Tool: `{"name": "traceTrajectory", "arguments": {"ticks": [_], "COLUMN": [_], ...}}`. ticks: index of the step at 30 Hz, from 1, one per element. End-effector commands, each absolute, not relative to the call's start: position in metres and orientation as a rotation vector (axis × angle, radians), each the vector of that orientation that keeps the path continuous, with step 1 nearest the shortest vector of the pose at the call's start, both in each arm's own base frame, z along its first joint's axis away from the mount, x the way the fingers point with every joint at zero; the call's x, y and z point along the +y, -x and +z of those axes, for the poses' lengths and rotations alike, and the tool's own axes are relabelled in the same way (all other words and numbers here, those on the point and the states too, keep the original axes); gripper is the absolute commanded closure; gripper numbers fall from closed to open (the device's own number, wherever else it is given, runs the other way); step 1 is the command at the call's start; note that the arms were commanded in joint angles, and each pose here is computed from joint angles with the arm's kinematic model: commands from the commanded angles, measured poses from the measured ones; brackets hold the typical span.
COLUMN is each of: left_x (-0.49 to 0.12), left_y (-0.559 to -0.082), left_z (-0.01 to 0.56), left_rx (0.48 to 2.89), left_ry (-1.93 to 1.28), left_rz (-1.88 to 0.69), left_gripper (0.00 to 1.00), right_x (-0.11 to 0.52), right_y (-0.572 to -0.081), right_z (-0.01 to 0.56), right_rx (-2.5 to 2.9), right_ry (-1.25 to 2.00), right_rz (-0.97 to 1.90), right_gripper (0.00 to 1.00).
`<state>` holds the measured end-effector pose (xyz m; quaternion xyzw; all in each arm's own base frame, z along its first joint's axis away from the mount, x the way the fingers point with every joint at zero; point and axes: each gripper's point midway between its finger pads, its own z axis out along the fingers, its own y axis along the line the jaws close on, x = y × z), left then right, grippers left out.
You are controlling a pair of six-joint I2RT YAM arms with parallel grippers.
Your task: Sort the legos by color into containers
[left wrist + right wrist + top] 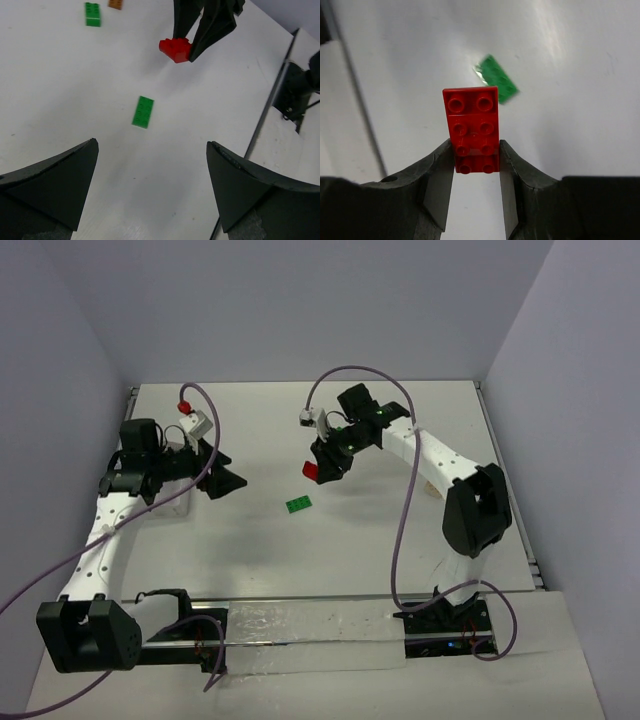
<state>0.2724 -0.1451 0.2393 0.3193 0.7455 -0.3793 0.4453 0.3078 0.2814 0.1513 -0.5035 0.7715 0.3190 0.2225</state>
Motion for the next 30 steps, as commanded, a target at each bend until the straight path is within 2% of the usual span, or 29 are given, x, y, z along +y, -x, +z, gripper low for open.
{"name": "traceTrajectory", "arguments": {"ticks": [1,11,30], "left_x": [-0.178,-0.214,-0.248], "left_y": [-0.248,-0.219,-0.211], "left_z": [0.268,0.281,0.286], "left_rx": [1.644,1.628,1.673], "left_ry": [-0.958,-0.989,-0.915], "left_rz": [-1.039,-1.204,-1.350], "left_gripper": [0.01,0.08,0.09], "right_x": [0.312,0.335,0.339], "right_y": [-0.241,-0.199,-0.188], "right_z": [0.203,0.240,0.260], "right_rx": [2.000,1.914,1.850], "right_ry": [1.470,1.563,1.594], "right_rz": [1.254,1.452,1.471], "right_gripper": [1.00,1.00,0.99]}}
